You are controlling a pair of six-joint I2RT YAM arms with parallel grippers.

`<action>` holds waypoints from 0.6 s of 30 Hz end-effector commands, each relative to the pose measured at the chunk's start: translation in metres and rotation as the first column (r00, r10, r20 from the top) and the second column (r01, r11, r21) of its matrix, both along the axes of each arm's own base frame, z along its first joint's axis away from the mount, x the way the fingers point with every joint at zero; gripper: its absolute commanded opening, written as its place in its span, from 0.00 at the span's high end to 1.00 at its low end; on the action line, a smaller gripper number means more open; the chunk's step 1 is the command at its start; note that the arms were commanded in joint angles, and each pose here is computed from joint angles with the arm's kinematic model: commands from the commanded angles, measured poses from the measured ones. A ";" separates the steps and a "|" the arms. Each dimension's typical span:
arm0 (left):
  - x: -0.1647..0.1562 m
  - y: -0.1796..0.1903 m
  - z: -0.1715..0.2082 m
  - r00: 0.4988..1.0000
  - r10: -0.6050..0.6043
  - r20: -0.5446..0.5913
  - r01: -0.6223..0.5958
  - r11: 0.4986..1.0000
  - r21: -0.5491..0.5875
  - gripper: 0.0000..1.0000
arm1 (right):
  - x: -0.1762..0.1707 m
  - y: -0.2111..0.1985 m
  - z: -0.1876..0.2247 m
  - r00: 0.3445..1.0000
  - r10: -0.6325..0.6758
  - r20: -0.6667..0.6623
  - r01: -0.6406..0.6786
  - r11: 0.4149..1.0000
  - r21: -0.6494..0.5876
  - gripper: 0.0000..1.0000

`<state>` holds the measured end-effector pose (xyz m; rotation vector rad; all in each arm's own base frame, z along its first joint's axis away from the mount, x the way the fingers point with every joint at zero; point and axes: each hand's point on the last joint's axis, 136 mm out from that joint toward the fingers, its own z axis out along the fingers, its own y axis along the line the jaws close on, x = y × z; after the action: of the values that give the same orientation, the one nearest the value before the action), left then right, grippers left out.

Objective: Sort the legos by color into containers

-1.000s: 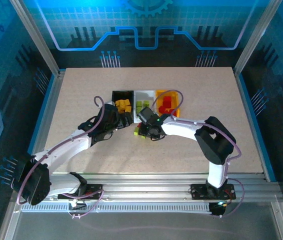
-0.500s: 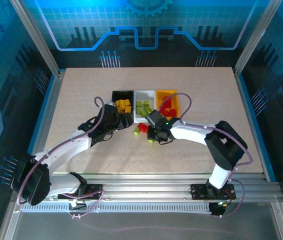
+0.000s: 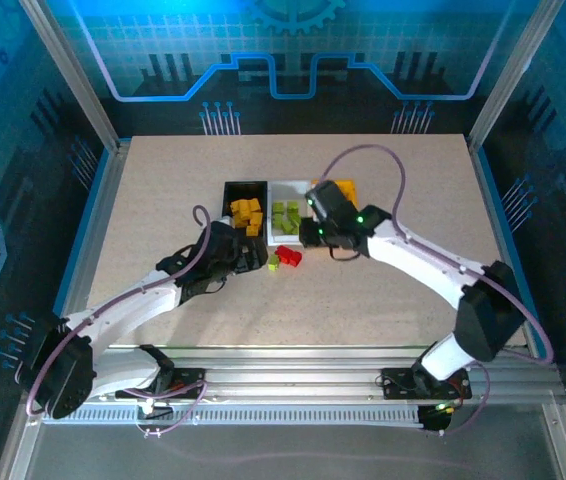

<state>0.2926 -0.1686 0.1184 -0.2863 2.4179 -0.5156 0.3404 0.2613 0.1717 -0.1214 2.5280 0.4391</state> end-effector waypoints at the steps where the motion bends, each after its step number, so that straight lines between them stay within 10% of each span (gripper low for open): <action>1: -0.009 -0.005 -0.003 0.999 -0.044 -0.002 0.044 0.999 0.005 0.01 | 0.039 -0.001 -0.015 1.000 -0.001 0.015 0.002 0.994 -0.110 0.80; 10: -0.013 -0.017 -0.025 0.993 -0.108 -0.057 0.110 0.993 0.032 0.02 | 0.115 0.002 -0.051 0.996 -0.085 0.027 0.089 0.956 -0.280 0.77; 18: -0.003 -0.036 -0.040 0.981 -0.173 -0.086 0.178 0.983 0.044 0.08 | 0.119 0.011 -0.020 0.995 -0.061 0.085 0.076 0.978 -0.194 0.41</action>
<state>0.2811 -0.1880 0.0708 -0.1509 2.5661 -0.4768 0.4580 0.2756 0.1123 -0.1450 2.5623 0.1069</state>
